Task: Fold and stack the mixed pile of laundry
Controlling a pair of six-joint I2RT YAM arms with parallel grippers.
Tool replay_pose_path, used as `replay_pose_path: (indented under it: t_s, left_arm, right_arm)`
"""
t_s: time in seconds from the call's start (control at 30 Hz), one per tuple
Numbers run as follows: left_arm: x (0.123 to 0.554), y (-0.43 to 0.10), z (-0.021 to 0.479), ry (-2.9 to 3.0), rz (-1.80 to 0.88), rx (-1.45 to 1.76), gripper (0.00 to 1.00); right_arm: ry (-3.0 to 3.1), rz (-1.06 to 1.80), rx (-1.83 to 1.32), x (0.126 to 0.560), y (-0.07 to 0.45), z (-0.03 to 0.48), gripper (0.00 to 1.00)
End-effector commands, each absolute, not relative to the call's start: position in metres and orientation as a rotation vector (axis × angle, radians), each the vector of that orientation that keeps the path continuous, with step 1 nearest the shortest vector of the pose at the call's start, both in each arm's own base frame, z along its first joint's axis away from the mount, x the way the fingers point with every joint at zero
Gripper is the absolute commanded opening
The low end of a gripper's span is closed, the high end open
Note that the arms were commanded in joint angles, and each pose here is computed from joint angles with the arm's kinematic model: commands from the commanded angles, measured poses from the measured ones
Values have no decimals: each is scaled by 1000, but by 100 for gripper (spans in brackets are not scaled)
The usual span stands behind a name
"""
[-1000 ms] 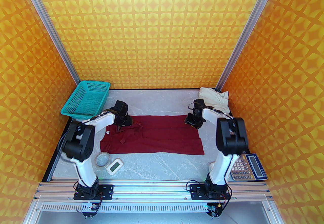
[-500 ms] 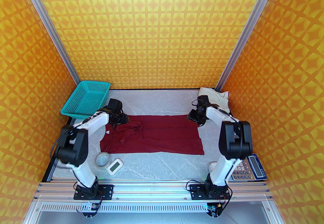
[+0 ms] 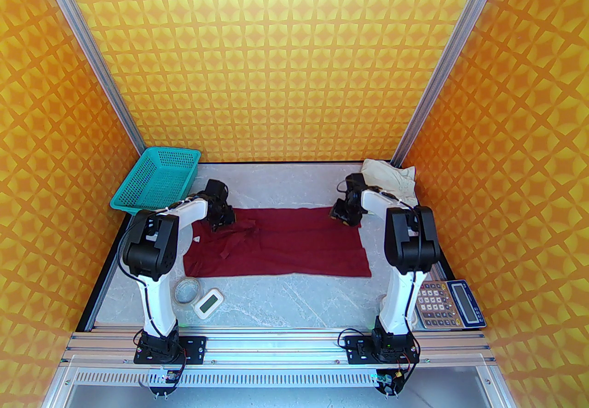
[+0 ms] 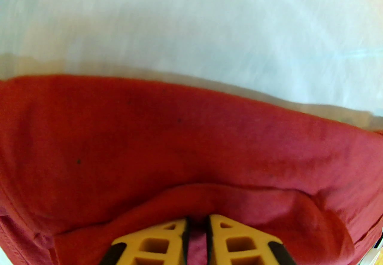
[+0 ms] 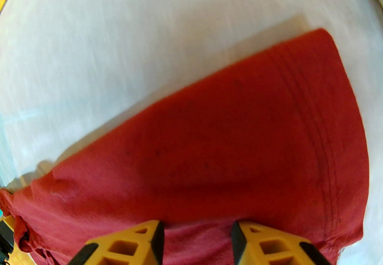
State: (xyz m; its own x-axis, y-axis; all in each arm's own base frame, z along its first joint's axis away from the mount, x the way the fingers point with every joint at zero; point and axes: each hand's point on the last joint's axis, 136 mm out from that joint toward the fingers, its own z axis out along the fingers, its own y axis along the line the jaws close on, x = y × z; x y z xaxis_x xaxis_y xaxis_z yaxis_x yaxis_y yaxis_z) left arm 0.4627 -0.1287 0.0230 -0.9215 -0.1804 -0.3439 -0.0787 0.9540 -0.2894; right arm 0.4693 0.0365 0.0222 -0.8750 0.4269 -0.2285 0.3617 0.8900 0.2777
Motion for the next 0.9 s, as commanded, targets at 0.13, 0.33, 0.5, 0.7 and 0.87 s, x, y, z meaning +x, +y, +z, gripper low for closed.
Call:
replay_pose_path:
  t_s: [0.13, 0.33, 0.5, 0.7, 0.87]
  left_arm:
    - [502, -117, 20, 2707, -368, -214, 17]
    - [481, -123, 78, 2636, -411, -185, 46]
    - [424, -105, 95, 2649, -385, -215, 52]
    - [357, -103, 77, 2737, -391, -294, 34]
    - [339, -117, 54, 2789, -421, -315, 12]
  right_arm:
    - [2824, 264, 676, 498, 4, -5, 43]
    - [2762, 323, 611, 495, 10, 34, 43]
    - [2706, 376, 556, 474, 18, 64, 44]
    - [2713, 390, 525, 446, 29, 61, 43]
    - [2707, 428, 513, 473, 36, 56, 32]
